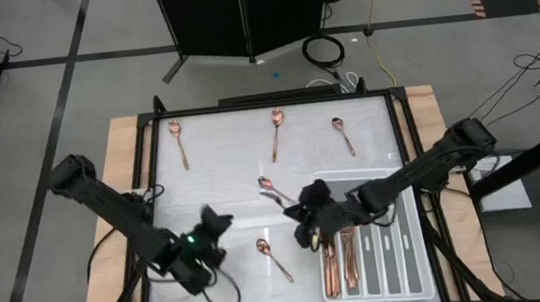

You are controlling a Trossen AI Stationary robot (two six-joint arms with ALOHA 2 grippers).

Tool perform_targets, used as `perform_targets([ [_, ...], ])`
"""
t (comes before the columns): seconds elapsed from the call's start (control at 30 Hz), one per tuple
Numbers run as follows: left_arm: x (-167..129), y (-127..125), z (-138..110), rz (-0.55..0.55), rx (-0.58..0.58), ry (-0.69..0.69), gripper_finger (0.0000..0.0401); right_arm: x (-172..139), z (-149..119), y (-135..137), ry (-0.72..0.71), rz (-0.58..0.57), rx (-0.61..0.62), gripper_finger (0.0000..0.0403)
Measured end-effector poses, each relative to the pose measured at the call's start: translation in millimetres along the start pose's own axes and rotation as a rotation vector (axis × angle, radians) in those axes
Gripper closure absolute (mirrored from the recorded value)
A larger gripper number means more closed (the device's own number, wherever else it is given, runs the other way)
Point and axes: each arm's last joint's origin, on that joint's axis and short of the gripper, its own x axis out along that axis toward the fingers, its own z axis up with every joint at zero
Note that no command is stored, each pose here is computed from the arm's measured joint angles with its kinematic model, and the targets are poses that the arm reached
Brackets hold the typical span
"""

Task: Sort silverware
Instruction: Put the brown fork in the white silverware organizer

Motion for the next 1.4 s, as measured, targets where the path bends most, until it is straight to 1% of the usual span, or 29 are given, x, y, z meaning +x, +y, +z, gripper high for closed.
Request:
perform_targets([
  [0.07,-4.6,11.1,-12.4,-0.049,-0.188,-0.002,0.0281,-14.0,-4.0,6.0,-0.032,-0.019,0.041,0.0403],
  [0.1,-6.2,15.5,-17.8,-0.081,-0.265,-0.009,0.0281,-20.2,-7.3,8.4,-0.043,-0.031,0.052,0.0403],
  [0.2,-10.7,24.9,-31.5,-0.174,-0.443,-0.04,0.028,-35.7,-21.1,14.2,-0.05,-0.06,0.093,0.0403],
  [0.3,-13.2,30.1,-42.8,-0.22,-0.603,-0.117,0.028,-50.4,-37.8,16.8,-0.045,-0.098,0.146,0.0403],
  [0.4,-11.2,30.9,-52.6,-0.259,-0.72,-0.215,0.028,-64.4,-57.7,16.9,-0.024,-0.138,0.201,0.0403],
  [0.47,-8.1,31.9,-58.5,-0.276,-0.776,-0.289,0.028,-74.1,-70.3,16.7,-0.051,-0.164,0.239,0.0403],
  [0.6,2.4,40.9,-66.1,-0.257,-0.9,-0.477,0.028,-88.5,-90.9,15.0,-0.111,-0.188,0.305,0.0403],
  [0.67,7.6,46.1,-67.9,-0.244,-0.967,-0.601,0.028,-90.7,-101.1,13.7,-0.139,-0.198,0.342,0.0403],
  [0.77,17.5,48.5,-71.4,-0.252,-1.026,-0.739,0.028,-87.1,-117.1,13.0,-0.146,-0.212,0.393,0.0403],
  [0.87,25.7,47.0,-75.2,-0.28,-1.096,-0.81,0.028,-82.3,-133.5,10.6,-0.131,-0.239,0.426,0.0403],
  [0.97,34.8,40.9,-79.8,-0.306,-1.18,-0.777,0.028,-83.1,-144.5,5.7,-0.085,-0.287,0.443,0.0403],
  [1.07,42.2,36.2,-82.6,-0.321,-1.226,-0.736,0.028,-84.7,-150.1,2.6,-0.035,-0.327,0.445,0.0403],
  [1.17,49.1,29.9,-85.6,-0.335,-1.248,-0.695,0.028,-83.1,-149.8,4.0,-0.028,-0.321,0.469,0.0403],
  [1.3,54.6,24.5,-86.8,-0.34,-1.245,-0.662,0.028,-79.5,-150.4,1.4,0.018,-0.363,0.468,0.0403],
  [1.4,54.8,25.3,-85.5,-0.336,-1.251,-0.678,0.028,-79.9,-149.7,0.0,0.013,-0.373,0.453,0.0403],
])
